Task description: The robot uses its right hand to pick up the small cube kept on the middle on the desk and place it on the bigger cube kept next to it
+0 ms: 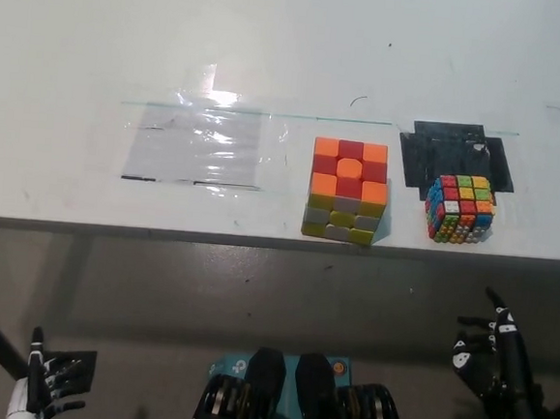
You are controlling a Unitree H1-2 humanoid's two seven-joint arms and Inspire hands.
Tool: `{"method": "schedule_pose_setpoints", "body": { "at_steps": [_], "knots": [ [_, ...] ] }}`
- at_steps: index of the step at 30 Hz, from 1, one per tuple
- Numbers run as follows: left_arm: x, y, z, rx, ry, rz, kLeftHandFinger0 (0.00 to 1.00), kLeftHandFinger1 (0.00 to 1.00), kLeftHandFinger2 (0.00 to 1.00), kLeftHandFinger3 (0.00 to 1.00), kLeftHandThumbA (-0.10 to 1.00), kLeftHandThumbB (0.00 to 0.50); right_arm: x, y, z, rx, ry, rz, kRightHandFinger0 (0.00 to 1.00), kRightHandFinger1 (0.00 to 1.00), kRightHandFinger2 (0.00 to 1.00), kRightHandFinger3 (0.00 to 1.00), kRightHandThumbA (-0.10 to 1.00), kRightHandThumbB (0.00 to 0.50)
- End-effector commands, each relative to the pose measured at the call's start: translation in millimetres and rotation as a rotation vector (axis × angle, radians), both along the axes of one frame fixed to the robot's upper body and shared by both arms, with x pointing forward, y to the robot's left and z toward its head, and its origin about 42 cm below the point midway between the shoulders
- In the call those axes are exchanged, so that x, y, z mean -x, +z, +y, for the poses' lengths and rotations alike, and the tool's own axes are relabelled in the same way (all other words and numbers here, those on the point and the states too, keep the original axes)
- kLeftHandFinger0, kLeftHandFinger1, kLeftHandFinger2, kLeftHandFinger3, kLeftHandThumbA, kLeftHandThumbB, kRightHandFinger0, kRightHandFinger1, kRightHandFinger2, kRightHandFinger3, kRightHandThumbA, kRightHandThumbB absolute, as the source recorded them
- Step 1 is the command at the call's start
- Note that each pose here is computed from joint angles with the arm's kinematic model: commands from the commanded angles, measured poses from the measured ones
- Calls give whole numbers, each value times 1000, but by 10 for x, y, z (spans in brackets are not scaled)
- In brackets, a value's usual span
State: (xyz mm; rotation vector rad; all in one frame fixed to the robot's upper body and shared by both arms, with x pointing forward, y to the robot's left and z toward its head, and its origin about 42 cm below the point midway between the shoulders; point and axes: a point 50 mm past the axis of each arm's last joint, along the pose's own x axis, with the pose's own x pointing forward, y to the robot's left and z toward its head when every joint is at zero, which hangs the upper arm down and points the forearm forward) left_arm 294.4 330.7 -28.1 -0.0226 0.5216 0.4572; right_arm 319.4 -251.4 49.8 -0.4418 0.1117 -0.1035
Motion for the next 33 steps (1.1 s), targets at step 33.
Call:
{"method": "schedule_pose_setpoints", "body": {
  "at_steps": [33],
  "knots": [
    [41, 27, 115, -33, 36, -35, 484, 561, 691, 762, 1000, 291, 275, 2383, 132, 309, 309, -649, 652, 760, 718, 1000, 482, 162]
  ]
}}
